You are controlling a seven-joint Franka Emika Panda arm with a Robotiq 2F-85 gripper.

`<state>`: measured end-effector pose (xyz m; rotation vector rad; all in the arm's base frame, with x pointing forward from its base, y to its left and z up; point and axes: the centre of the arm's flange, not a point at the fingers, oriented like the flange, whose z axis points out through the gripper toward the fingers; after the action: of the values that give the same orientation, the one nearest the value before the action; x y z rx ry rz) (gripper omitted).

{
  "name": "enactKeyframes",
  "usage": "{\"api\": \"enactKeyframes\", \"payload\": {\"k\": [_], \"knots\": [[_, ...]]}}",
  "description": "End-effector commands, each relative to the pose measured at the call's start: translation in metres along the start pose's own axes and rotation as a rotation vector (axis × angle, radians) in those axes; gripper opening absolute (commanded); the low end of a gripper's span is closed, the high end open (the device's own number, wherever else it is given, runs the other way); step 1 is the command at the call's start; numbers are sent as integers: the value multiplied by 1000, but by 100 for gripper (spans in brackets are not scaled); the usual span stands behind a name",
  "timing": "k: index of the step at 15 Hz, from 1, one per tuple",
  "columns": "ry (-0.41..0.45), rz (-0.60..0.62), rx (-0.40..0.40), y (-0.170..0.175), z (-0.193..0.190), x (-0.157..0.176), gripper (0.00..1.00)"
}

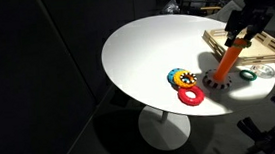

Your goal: Put the yellow ring through the pole

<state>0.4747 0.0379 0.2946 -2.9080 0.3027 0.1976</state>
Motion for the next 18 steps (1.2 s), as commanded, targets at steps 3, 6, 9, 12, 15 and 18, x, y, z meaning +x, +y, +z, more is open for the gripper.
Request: {"api": "enactKeyframes", "payload": {"k": [3,6,9,12,15,18], "knots": [[66,-58,-35,7,14,-11,49],[53,-71,-26,6,16,-15,100],[-10,-92,-5,3,14,-20,100],[-45,-109,-26,3,10,-25,100],[-24,-129,-55,2,-4,-26,100],[28,-161,-87,0,-21,-25,100]]}}
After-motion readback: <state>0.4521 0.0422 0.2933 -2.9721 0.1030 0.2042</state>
